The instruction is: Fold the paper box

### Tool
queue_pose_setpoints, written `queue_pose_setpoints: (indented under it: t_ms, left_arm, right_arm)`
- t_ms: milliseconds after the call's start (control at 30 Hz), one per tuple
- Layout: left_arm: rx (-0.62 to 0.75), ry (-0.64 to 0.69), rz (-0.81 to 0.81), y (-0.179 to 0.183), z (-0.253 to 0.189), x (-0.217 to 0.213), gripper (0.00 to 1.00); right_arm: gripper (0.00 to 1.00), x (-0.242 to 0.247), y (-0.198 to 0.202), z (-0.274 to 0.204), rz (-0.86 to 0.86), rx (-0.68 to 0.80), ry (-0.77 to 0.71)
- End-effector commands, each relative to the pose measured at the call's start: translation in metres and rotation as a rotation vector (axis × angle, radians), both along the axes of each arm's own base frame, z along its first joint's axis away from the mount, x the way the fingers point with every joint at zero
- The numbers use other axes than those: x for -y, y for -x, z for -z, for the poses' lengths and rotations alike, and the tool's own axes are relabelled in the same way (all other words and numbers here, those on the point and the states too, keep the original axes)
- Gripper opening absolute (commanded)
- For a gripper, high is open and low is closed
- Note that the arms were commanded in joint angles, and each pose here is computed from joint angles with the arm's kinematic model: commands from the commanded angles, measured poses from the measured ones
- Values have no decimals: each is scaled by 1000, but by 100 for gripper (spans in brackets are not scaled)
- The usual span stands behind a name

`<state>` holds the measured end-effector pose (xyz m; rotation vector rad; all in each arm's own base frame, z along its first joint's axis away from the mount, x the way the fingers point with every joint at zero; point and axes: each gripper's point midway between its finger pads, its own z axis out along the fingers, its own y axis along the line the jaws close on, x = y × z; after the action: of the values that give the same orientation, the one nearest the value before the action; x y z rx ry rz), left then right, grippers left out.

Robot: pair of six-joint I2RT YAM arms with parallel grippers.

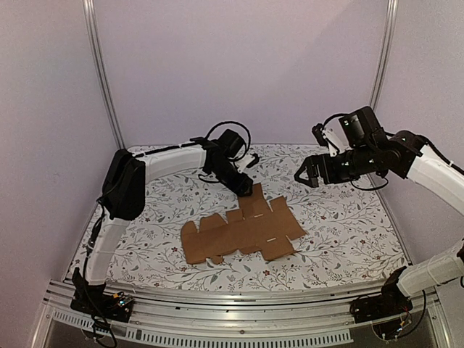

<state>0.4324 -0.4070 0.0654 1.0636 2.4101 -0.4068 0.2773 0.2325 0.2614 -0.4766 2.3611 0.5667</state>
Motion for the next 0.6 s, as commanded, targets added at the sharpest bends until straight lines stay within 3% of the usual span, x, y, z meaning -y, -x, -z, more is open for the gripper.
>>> queue_pose_setpoints:
  t_ms: [0, 267, 433, 567]
  left_arm:
    - [-26, -2, 11, -4, 11, 2, 68]
    - [-47, -5, 23, -5, 26, 6, 56]
    - [-42, -19, 27, -7, 30, 4, 33]
    - [-47, -29, 32, -6, 33, 1, 22]
  right_arm:
    - [99, -2, 4, 5, 2, -27, -25]
    - [99, -3, 4, 8, 6, -43, -29]
    - [99, -2, 5, 13, 15, -59, -25]
    - [99, -2, 4, 13, 21, -62, -26]
